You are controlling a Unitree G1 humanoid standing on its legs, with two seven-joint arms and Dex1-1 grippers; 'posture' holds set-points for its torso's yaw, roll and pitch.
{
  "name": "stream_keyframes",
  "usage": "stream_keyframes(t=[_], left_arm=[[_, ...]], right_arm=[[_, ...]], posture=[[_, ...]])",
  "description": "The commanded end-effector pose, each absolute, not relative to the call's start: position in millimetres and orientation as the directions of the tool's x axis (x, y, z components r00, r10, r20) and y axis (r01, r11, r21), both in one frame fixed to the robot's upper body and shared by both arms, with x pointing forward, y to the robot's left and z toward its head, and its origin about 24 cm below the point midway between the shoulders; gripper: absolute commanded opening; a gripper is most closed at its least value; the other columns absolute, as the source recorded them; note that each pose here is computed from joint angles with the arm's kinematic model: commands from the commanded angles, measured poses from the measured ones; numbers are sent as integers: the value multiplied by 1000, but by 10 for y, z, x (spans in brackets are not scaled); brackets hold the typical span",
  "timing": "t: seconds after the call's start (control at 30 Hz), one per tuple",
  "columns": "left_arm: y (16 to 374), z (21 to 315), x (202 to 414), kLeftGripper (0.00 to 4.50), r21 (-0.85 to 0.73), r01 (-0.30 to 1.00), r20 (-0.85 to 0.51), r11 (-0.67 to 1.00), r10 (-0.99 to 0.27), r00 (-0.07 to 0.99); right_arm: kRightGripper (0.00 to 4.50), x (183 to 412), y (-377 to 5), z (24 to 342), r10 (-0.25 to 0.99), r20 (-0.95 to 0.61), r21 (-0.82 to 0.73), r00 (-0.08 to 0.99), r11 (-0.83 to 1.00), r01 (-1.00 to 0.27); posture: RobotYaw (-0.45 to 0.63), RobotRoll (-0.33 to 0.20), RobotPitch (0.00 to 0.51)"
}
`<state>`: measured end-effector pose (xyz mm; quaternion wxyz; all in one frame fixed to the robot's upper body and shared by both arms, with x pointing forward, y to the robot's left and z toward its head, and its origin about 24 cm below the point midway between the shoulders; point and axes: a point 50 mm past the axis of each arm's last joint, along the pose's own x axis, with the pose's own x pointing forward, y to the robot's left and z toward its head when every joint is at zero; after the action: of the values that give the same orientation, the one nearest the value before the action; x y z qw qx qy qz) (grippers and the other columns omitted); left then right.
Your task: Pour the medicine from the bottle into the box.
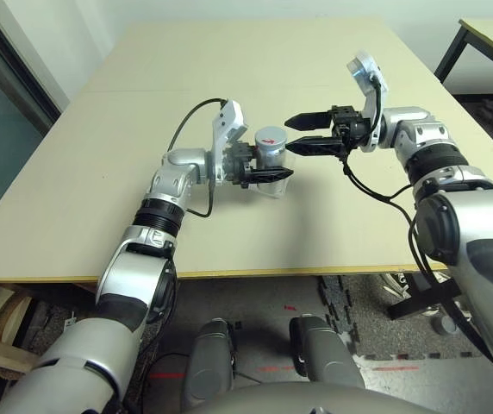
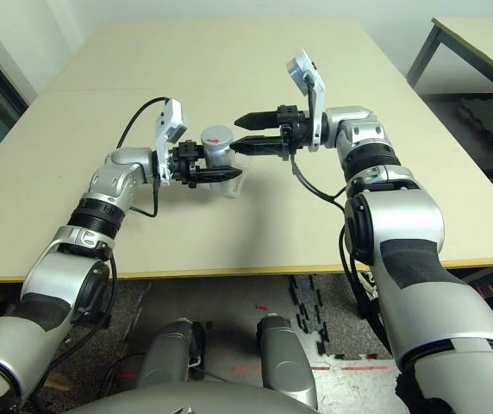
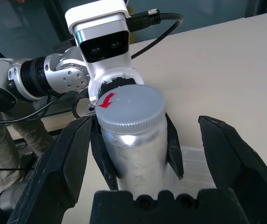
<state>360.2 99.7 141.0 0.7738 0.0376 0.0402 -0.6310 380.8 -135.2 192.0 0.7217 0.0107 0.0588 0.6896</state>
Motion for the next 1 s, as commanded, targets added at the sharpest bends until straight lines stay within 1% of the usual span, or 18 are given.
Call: stream_keyframes(t=[0.03, 0.33, 0.5, 1.0], left_arm=[[989, 1397, 3607, 2682, 6, 981, -117, 195, -974, 195], [978, 1381, 3601, 2682, 3, 981, -118, 194, -974, 193], [970, 1382, 3603, 2682, 2, 981, -116, 193, -974, 192], [984, 1384, 3606, 2682, 0, 980, -116, 198, -974, 197]], right_arm=[[4500, 3812, -1275, 2010, 998, -64, 62, 15, 19, -998], [4500, 3804, -1093, 2024, 999, -45, 52, -29, -27, -998], [4500, 3807, -994, 2032, 999, -41, 40, -35, -33, -999], [4500, 3803, -999, 1980, 997, -65, 26, -31, -29, -999]], posture=[[-159, 0, 57], [-161, 0, 57], [-162, 0, 56], [-156, 0, 57]])
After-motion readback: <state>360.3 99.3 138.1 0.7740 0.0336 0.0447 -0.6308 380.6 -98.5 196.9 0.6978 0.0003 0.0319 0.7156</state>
